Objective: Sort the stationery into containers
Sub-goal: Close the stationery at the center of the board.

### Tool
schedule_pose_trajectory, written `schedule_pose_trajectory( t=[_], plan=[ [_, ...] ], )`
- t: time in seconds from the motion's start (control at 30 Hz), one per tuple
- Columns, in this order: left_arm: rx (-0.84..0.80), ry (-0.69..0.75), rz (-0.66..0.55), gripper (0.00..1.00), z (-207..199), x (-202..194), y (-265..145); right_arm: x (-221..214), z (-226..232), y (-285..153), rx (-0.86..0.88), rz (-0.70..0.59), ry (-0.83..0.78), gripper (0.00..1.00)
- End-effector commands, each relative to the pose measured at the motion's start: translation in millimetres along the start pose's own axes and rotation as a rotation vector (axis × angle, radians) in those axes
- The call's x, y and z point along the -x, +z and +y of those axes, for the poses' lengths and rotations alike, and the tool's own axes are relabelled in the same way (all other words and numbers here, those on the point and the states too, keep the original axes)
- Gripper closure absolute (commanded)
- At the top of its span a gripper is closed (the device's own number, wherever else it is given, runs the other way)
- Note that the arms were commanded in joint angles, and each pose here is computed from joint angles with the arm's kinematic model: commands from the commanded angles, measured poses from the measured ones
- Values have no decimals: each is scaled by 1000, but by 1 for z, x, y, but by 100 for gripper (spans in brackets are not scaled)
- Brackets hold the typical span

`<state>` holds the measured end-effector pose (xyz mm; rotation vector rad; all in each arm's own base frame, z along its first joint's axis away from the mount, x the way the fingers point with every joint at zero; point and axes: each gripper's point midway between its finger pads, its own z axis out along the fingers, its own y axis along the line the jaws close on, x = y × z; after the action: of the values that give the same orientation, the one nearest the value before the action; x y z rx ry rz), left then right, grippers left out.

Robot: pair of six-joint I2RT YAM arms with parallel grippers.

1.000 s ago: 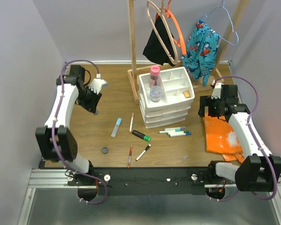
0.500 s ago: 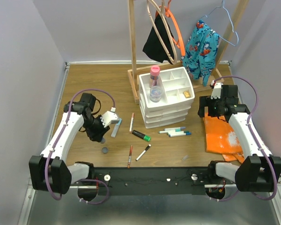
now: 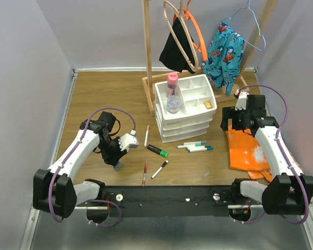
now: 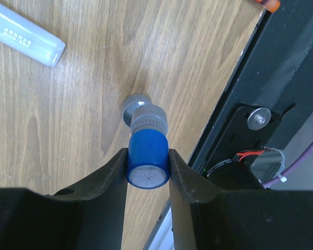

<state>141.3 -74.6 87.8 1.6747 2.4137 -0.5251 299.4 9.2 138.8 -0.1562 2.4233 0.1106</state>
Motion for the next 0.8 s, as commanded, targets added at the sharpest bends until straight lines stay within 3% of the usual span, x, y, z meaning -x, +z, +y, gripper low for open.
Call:
schedule_pose_trajectory(
  t=[0.0,0.77],
  plan=[
    [15,-10,9,64,3,-1,9,2,0,-2,3,-23,-6,1],
    [87,-61,103,67,22,-24,29,2,1,-4,2,-37,7,1]
  ],
)
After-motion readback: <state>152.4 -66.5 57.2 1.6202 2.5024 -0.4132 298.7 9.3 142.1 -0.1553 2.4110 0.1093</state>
